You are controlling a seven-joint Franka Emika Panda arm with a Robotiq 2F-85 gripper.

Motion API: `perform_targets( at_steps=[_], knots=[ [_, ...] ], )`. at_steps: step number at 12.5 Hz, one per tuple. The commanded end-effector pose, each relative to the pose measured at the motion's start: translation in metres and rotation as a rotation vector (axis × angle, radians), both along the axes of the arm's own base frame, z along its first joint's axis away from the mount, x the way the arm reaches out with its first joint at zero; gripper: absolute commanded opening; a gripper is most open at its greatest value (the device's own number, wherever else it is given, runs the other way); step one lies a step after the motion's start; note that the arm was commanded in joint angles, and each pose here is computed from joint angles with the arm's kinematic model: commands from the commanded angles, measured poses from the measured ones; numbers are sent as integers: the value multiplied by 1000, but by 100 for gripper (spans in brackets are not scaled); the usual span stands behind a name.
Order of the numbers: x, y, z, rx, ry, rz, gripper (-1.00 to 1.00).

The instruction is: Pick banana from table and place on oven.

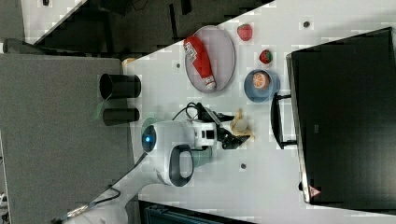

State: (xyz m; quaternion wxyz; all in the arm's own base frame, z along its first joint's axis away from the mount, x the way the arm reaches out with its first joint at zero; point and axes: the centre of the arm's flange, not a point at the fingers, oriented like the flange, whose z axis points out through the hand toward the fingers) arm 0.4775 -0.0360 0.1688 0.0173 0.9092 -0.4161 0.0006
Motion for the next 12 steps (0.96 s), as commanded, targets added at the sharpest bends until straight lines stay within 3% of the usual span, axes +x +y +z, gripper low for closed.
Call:
perform_targets(
  at_steps=[1,6,10,12],
  knots=[
    [-4,7,-11,2,-9,4,68],
    [-1,9,-9,2,-38,8,-47],
    [11,12,33,3,-102,13,-47],
    [14,14,86,4,-98,13,-47]
  ],
)
